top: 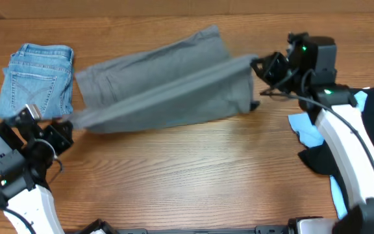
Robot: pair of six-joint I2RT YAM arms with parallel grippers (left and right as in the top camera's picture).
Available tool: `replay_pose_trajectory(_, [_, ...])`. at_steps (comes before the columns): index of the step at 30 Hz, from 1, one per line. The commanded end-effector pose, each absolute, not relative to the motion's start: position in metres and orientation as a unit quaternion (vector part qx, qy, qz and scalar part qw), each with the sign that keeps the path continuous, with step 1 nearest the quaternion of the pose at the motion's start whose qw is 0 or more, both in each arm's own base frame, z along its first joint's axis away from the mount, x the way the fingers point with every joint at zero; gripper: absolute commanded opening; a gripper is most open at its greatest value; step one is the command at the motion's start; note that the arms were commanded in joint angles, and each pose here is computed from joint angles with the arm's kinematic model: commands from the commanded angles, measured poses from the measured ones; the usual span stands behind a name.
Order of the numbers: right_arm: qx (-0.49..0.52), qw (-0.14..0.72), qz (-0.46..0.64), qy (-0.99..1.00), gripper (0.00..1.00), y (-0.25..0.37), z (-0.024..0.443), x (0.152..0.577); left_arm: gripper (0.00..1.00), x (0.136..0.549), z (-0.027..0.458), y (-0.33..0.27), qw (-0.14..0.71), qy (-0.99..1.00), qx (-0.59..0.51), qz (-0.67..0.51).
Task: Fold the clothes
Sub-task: 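Lift the near edge with both grippers and fold it toward the far edge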
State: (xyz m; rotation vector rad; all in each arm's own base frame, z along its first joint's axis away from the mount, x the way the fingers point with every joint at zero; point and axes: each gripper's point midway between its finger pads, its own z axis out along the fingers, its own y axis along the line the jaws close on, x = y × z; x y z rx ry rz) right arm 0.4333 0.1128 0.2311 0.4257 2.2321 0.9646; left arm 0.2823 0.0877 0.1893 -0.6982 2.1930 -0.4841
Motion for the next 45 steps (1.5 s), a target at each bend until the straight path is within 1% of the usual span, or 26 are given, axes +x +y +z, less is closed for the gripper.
replay_pose_trajectory(1, [0.209,0.398,0.342,0.825,0.04,0.079,0.242,0.473,0.04,0.296,0.182,0.124,0.392,0.855,-0.314,-0.132])
replay_pose_trajectory(6, [0.187,0.459,0.361,0.79,0.04,0.08,0.256,0.505,0.04,0.328,0.153,0.131,0.376,0.859,-0.315,-0.144])
replay_pose_trajectory(9, [0.189,0.472,0.371,0.777,0.04,0.08,0.258,0.515,0.04,0.341,0.135,0.14,0.369,0.861,-0.323,-0.136])
replay_pose_trajectory(12, [0.199,0.468,0.383,0.771,0.04,0.085,0.248,0.525,0.04,0.353,0.124,0.155,0.377,0.853,-0.34,-0.12])
replay_pose_trajectory(17, [0.205,0.456,0.396,0.771,0.04,0.097,0.22,0.54,0.04,0.374,0.129,0.168,0.418,0.839,-0.33,-0.114])
replay_pose_trajectory(19, [0.217,0.445,0.403,0.77,0.04,0.1,0.21,0.543,0.06,0.378,0.128,0.171,0.424,0.836,-0.33,-0.11])
replay_pose_trajectory(21, [0.224,0.435,0.406,0.771,0.04,0.103,0.198,0.547,0.09,0.383,0.123,0.172,0.424,0.836,-0.332,-0.108])
replay_pose_trajectory(30, [0.234,0.423,0.41,0.773,0.05,0.111,0.17,0.555,0.1,0.41,0.102,0.166,0.434,0.838,-0.318,-0.096])
replay_pose_trajectory(31, [0.234,0.423,0.409,0.774,0.05,0.111,0.169,0.556,0.11,0.414,0.104,0.167,0.442,0.834,-0.317,-0.094])
replay_pose_trajectory(32, [0.235,0.425,0.408,0.774,0.08,0.112,0.168,0.556,0.22,0.418,0.108,0.17,0.455,0.828,-0.315,-0.091])
replay_pose_trajectory(33, [0.232,0.429,0.408,0.772,0.23,0.112,0.17,0.557,0.4,0.422,0.112,0.172,0.467,0.823,-0.311,-0.089])
replay_pose_trajectory(34, [0.228,0.433,0.407,0.771,0.6,0.112,0.172,0.557,0.59,0.425,0.118,0.176,0.478,0.814,-0.317,-0.088])
replay_pose_trajectory(35, [0.221,0.433,0.406,0.774,0.77,0.113,0.171,0.557,0.71,0.424,0.121,0.178,0.481,0.812,-0.32,-0.086])
replay_pose_trajectory(36, [0.203,0.43,0.408,0.779,0.86,0.117,0.171,0.554,0.8,0.423,0.123,0.181,0.48,0.812,-0.323,-0.084])
replay_pose_trajectory(37, [0.187,0.421,0.41,0.787,0.96,0.118,0.167,0.551,0.83,0.42,0.124,0.184,0.476,0.813,-0.326,-0.083])
replay_pose_trajectory(39, [0.187,0.392,0.409,0.803,0.98,0.116,0.154,0.543,0.83,0.412,0.127,0.186,0.464,0.818,-0.326,-0.093])
replay_pose_trajectory(42, [0.178,0.338,0.389,0.838,1.0,0.11,0.125,0.525,0.82,0.397,0.126,0.174,0.431,0.831,-0.323,-0.139])
replay_pose_trajectory(43, [0.185,0.318,0.379,0.849,1.0,0.106,0.114,0.519,0.8,0.389,0.122,0.166,0.412,0.839,-0.319,-0.158])
replay_pose_trajectory(45, [0.189,0.281,0.356,0.871,1.0,0.099,0.094,0.504,0.8,0.376,0.111,0.153,0.375,0.853,-0.316,-0.179])
